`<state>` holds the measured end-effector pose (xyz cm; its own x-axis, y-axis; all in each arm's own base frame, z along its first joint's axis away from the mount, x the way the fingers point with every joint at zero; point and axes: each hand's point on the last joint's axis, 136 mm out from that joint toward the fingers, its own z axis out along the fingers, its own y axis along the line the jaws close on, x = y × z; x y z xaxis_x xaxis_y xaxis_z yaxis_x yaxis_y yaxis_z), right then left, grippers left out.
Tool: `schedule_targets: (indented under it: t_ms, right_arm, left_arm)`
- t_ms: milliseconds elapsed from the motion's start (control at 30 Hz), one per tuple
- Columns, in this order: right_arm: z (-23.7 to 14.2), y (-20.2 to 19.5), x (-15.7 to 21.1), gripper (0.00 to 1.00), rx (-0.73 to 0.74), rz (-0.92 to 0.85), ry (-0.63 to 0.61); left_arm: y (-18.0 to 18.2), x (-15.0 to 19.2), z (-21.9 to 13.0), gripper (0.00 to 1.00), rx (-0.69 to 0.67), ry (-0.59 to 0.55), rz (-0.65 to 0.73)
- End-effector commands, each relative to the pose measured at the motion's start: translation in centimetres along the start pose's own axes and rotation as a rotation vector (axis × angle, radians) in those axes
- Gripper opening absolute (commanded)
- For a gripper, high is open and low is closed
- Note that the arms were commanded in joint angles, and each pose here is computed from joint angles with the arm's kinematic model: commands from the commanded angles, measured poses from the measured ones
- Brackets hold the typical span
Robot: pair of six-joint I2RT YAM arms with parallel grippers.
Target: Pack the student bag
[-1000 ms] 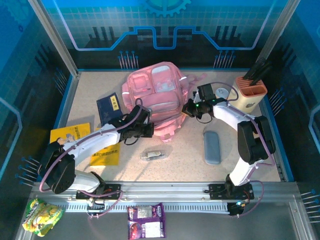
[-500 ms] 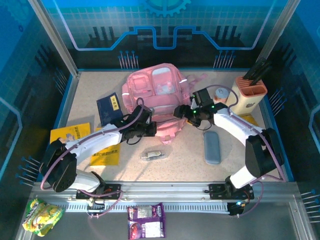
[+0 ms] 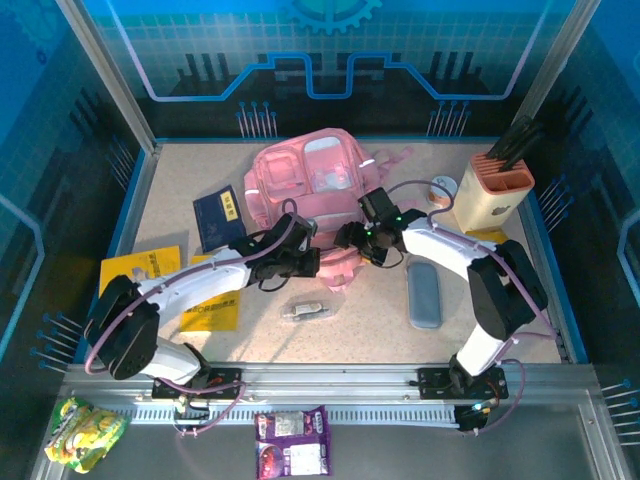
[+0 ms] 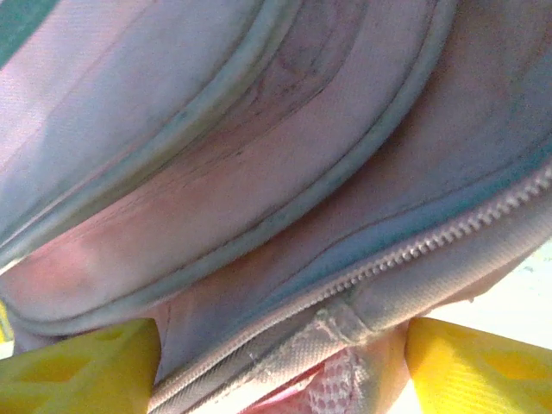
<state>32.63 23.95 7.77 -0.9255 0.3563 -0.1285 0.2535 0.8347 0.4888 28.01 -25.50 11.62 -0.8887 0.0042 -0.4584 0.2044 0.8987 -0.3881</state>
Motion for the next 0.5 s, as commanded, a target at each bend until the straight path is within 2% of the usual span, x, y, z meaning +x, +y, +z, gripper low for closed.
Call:
schedule_targets:
  t_ms: [0, 200, 367, 467]
  right_arm:
    - [0.6, 0.9, -1.0, 0.67, 0.008, -0.017, -0.039]
    - [0.1, 0.4, -2.3, 0.37, 0.032, -0.045, -0.091]
    - [-0.6, -0.3, -3.4, 0.07, 0.055, -0.063, -0.123]
    - [-1.2, -0.7, -4.0, 0.00, 0.050, -0.068, -0.137]
  left_arm:
    - [-3.7, -2.1, -1.2, 0.00, 0.116, -0.042, 0.042]
    - [-3.2, -1.8, -1.1, 0.00, 0.086, -0.021, 0.079]
    - [-2.3, -1.3, -1.2, 0.00, 0.043, -0.001, 0.109]
    - [-1.2, -1.0, -1.3, 0.00, -0.007, 0.009, 0.112]
